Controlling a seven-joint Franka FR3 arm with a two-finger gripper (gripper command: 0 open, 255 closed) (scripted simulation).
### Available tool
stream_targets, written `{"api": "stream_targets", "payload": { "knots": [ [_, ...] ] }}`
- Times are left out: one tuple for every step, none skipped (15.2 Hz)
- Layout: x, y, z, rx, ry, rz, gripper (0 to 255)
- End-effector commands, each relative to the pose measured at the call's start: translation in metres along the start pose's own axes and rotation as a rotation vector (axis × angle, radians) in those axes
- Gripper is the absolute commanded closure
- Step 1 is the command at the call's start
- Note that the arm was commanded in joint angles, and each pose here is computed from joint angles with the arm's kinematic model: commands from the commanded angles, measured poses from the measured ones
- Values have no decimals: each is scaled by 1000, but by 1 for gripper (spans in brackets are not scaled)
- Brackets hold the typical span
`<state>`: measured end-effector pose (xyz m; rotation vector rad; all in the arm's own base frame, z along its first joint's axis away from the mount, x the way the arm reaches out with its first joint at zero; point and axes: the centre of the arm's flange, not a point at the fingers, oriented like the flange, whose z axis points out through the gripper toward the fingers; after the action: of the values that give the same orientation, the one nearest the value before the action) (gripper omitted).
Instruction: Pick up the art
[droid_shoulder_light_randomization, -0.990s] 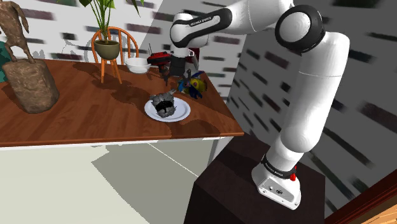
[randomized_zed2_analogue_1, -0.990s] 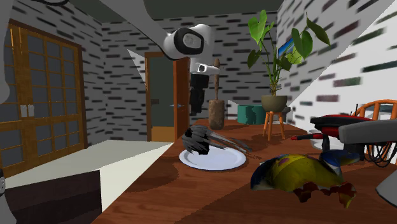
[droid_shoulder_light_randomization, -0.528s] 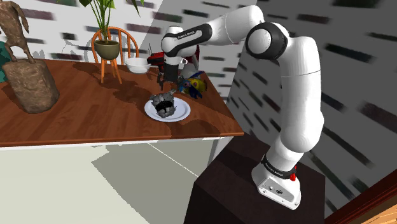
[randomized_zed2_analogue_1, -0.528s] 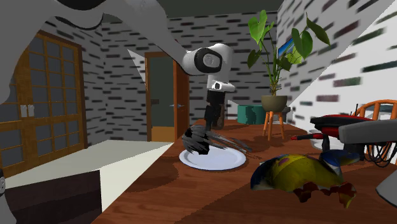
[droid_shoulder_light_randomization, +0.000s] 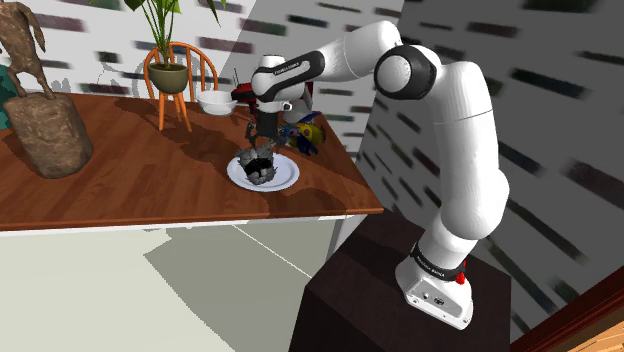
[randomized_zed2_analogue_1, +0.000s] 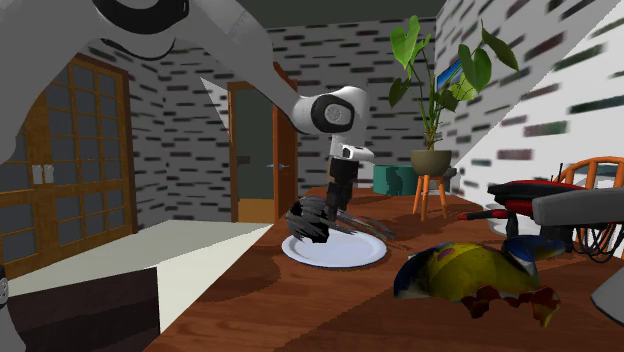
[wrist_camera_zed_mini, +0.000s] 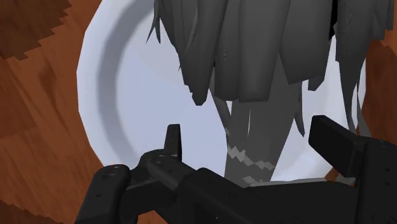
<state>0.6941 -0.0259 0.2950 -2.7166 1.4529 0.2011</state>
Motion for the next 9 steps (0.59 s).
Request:
{"api": "stream_targets", "payload": {
  "knots": [
    [1, 1, 6, 0, 0, 0, 0],
    [1, 1, 6, 0, 0, 0, 0],
    [1, 1, 5, 0, 0, 0, 255],
    [1, 1, 6, 0, 0, 0, 255],
    [1, 1, 6, 0, 0, 0, 255],
    [1, 1, 6, 0, 0, 0, 255],
    [1, 1, 6, 0, 0, 0, 255],
    [0, 1, 6, 0, 0, 0, 255],
    [1, 1, 6, 0, 0, 0, 255]
  ]
}}
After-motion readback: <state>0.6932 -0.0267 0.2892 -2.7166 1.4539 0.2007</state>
